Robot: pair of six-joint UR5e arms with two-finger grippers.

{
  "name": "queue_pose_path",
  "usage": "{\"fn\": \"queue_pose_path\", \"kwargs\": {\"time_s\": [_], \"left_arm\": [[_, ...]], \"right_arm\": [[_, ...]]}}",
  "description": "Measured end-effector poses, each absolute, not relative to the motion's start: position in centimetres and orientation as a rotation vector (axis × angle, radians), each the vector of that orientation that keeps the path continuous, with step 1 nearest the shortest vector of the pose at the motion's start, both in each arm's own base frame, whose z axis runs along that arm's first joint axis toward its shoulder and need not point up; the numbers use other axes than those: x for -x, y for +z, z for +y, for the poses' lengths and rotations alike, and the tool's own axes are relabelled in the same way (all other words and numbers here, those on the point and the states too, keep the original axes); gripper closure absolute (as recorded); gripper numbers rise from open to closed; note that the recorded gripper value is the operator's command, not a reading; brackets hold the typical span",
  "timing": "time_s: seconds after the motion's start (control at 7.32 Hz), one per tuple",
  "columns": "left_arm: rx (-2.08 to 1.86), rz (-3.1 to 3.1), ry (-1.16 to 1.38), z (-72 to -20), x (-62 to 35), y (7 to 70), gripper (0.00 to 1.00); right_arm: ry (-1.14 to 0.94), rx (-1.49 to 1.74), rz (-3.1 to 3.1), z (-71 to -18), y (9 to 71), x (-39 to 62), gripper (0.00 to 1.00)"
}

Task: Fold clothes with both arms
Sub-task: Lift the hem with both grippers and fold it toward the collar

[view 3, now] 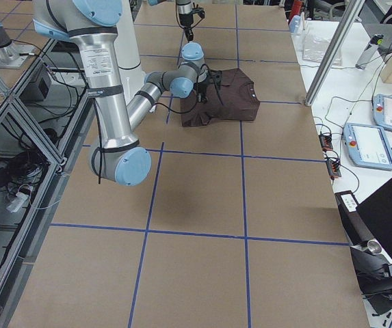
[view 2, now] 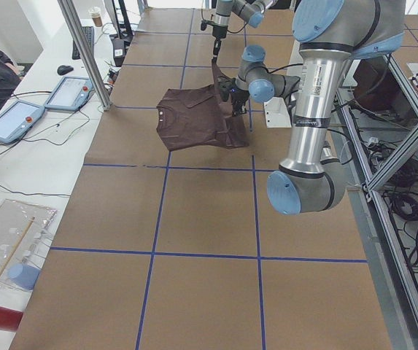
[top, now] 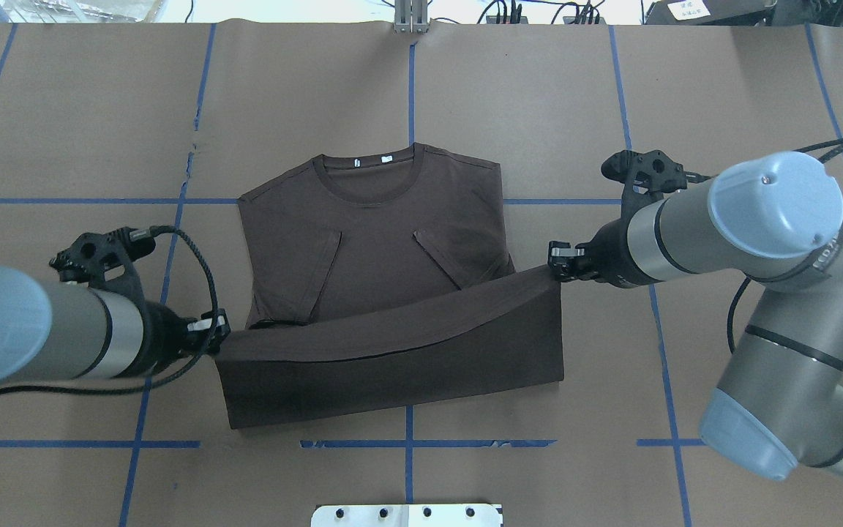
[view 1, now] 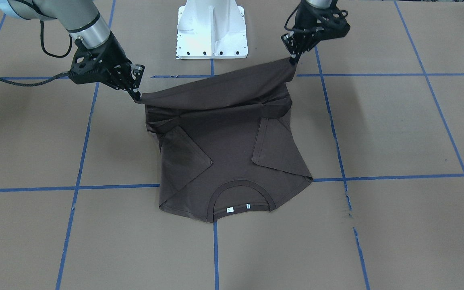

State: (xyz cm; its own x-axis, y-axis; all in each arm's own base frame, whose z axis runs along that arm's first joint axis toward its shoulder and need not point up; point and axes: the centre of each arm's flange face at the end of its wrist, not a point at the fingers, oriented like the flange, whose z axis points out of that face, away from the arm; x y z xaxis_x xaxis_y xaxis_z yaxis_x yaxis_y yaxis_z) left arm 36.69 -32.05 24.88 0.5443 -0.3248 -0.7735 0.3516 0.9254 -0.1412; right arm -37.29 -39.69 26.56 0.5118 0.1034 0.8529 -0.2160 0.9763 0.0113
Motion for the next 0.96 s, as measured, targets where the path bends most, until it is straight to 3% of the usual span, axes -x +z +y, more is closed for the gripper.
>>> {"fn": "queue_pose_path", "kwargs": {"time_s": [0.41,0.96], "left_arm": [[-0.125,0.815,-0.425,-42.8,-38.0,27.2,1.0],[-0.176,0.791,-0.426,-48.9,-39.1,31.6,1.0]], "right_arm": [[0.243,-0.144,-0.98,-47.2,26.6,39.4,1.0],[0.283,-0.156,-0.984,-56.2,30.3,42.6,1.0]]}}
